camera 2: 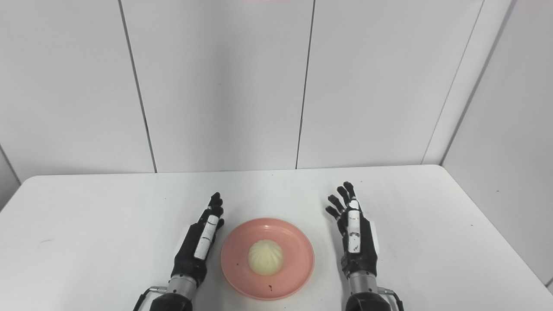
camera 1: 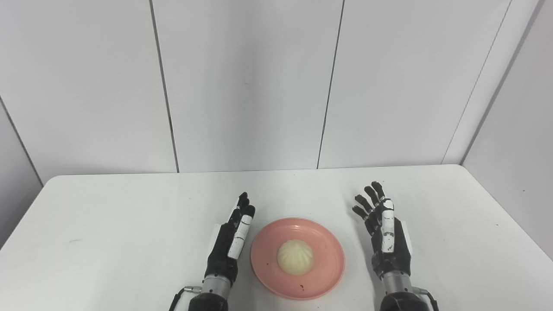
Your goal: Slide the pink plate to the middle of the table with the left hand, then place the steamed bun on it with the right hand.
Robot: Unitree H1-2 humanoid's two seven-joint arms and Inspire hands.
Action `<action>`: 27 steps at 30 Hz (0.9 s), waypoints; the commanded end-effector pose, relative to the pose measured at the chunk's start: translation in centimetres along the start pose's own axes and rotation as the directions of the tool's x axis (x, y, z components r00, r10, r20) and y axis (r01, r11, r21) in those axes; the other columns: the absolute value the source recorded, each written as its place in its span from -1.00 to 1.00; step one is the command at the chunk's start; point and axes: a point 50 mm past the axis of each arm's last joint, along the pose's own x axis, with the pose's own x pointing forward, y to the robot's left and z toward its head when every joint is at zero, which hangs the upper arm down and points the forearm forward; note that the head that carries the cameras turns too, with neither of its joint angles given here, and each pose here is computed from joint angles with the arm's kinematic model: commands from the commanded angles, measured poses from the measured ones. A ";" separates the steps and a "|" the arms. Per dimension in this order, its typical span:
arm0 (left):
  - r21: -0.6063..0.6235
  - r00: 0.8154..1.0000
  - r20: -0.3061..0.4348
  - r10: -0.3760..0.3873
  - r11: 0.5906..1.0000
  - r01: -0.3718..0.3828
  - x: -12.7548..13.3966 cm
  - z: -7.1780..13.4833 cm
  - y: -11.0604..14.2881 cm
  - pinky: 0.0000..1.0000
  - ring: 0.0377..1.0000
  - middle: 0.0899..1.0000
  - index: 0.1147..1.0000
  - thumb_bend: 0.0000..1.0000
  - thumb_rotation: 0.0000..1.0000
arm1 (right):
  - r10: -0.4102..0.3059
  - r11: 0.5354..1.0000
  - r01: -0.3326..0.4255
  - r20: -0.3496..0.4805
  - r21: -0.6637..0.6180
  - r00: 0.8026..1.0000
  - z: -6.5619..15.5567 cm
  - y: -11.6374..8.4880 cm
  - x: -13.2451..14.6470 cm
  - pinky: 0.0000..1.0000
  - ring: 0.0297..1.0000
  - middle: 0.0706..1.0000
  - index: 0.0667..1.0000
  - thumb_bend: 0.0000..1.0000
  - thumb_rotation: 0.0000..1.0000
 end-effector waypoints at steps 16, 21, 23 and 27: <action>0.011 0.997 0.051 0.052 0.999 -0.053 -0.2 0.6 0.1 1.00 1.00 1.00 1.00 0.42 0.85 | 0.090 0.993 -0.099 -0.135 -0.058 0.987 -2.5 1.7 -2.6 0.98 0.98 0.96 0.92 0.75 0.84; 0.010 0.997 0.051 0.053 0.999 -0.053 -0.2 0.5 -0.1 1.00 1.00 1.00 1.00 0.44 0.84 | 0.060 0.997 -0.068 -0.154 -0.045 0.986 -2.7 1.6 -2.5 1.00 0.99 0.96 0.92 0.73 0.83; 0.006 0.997 0.050 0.052 0.999 -0.052 -0.1 0.5 -0.2 1.00 1.00 1.00 1.00 0.43 0.84 | 0.052 0.996 -0.064 -0.173 -0.063 0.983 -2.7 1.5 -2.4 0.95 0.97 0.96 0.92 0.70 0.89; 0.003 0.998 0.050 0.049 0.999 -0.049 -0.1 0.5 -0.4 1.00 1.00 1.00 1.00 0.45 0.85 | 0.043 0.995 -0.059 -0.197 -0.079 0.979 -2.7 1.2 -2.3 0.91 0.95 0.96 0.92 0.67 0.89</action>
